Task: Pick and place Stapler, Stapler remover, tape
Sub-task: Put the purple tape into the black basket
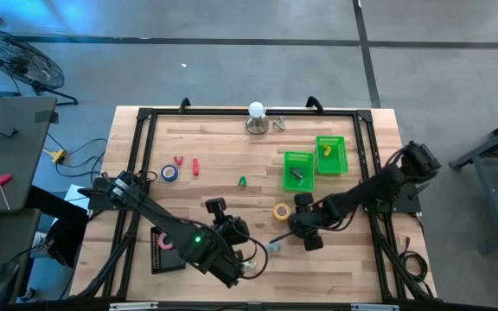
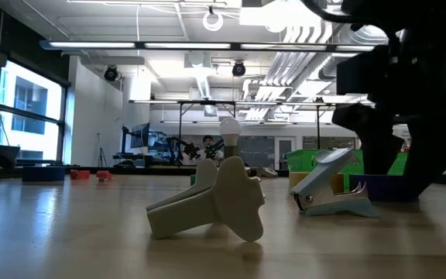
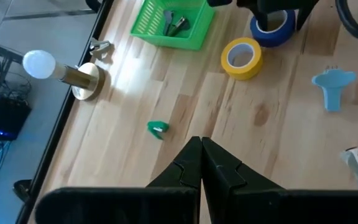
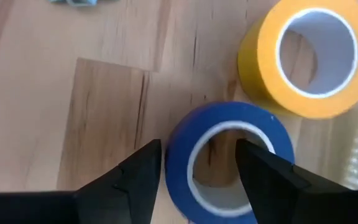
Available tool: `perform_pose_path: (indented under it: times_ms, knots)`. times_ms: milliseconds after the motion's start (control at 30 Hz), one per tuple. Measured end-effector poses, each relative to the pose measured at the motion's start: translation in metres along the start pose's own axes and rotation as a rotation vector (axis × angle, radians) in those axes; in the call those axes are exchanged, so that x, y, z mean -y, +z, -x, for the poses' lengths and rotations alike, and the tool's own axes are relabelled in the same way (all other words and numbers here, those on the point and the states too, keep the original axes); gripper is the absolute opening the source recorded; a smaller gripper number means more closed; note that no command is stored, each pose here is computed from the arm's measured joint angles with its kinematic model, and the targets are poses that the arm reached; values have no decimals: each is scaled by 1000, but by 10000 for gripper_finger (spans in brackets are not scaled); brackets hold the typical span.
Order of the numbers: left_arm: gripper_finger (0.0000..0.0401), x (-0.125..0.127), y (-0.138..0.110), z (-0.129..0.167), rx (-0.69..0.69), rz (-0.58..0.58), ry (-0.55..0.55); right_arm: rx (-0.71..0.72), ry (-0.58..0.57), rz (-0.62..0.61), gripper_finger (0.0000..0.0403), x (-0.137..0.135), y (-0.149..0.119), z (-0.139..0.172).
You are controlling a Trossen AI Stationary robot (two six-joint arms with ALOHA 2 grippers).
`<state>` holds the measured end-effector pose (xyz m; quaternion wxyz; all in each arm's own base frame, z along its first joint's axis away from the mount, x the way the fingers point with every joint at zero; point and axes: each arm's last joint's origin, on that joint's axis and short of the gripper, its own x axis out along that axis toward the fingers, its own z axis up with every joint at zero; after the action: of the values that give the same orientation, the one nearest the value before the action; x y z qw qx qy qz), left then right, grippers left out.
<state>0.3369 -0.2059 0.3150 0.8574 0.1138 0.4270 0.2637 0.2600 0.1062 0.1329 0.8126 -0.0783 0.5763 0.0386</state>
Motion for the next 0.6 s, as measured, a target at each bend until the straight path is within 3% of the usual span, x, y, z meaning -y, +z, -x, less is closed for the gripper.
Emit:
perform_pose_path:
  times_ms: [133, 300, 333, 600]
  knots:
    - [1, 10, -9, -13, 22, -15, 34, -9, 23, -55, 167, 1, 1, -5]
    - [1, 21, -20, -29, 49, -16, 61, 48, 71, -57, 42, -8, 4, -3]
    - [1, 23, -23, -32, 59, -15, 70, 84, 83, -54, 32, -12, 8, -2]
    - [1, 32, -36, -51, 213, -8, 220, 173, 55, -11, 34, -34, 33, 22]
